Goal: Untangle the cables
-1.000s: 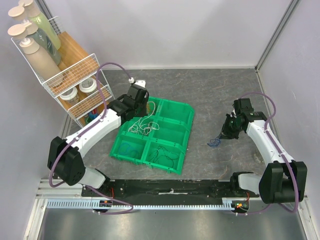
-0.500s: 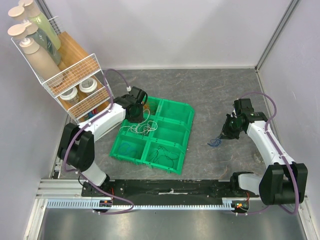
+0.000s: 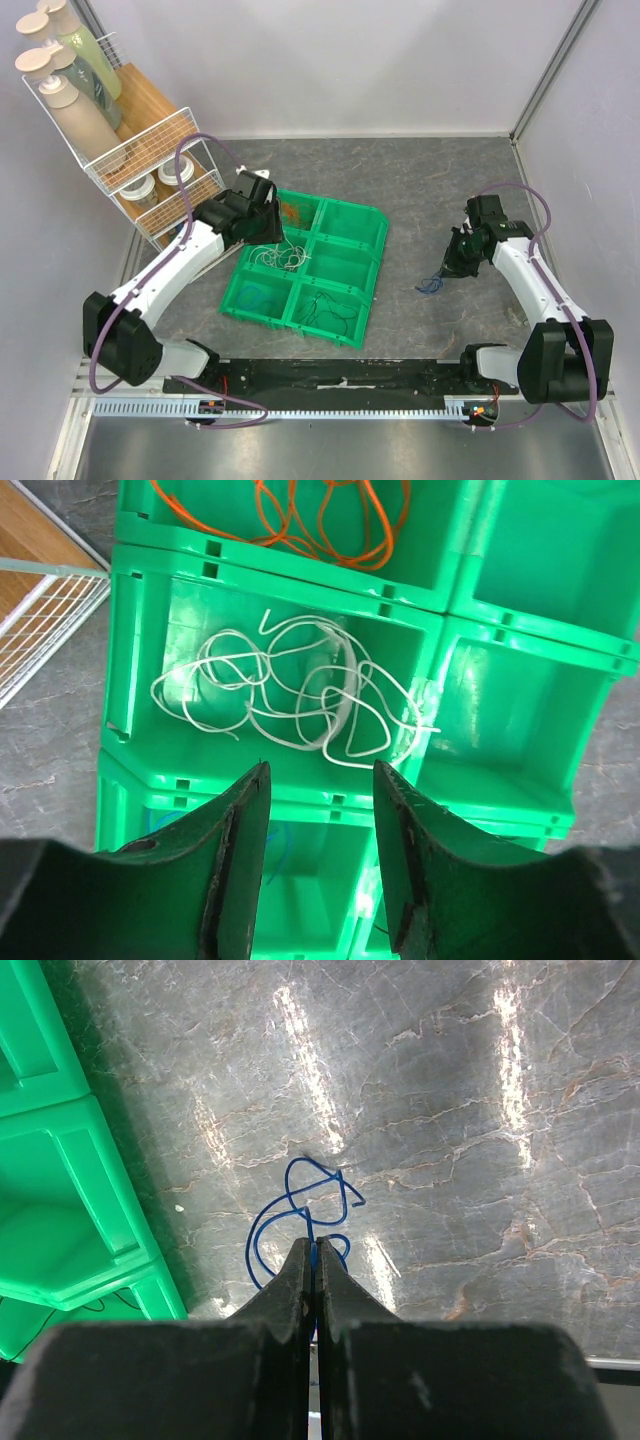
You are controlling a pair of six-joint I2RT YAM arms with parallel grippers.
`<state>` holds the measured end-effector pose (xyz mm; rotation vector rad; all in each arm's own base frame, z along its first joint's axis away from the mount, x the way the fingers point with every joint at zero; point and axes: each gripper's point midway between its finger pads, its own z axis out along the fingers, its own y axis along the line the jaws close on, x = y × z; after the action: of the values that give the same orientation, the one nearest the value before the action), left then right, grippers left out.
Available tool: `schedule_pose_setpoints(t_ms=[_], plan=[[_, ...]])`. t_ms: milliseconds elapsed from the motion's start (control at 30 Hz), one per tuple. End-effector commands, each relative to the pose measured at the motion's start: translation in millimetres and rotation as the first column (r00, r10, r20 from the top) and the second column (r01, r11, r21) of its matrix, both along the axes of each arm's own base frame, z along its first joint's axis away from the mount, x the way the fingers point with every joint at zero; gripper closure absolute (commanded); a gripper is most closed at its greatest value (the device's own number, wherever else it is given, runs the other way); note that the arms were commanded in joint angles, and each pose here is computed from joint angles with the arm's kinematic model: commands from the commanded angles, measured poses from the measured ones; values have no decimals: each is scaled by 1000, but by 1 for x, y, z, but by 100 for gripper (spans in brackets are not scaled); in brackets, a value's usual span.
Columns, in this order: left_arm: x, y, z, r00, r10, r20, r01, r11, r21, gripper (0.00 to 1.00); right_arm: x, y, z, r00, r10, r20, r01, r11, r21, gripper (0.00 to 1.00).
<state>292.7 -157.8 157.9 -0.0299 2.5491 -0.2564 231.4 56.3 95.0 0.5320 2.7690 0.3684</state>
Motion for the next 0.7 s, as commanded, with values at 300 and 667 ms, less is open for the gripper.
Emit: schedule_pose_setpoints(t_ms=[300,667], plan=[[-32,-54,84,966,-183,181,239,899,-366,9,23,12,39,979,136,152,-143,989,36,100],[-60,-99,116,907,-332,259,421,720,-551,12,38,38,101,933,177,314,-221,969,111,100]])
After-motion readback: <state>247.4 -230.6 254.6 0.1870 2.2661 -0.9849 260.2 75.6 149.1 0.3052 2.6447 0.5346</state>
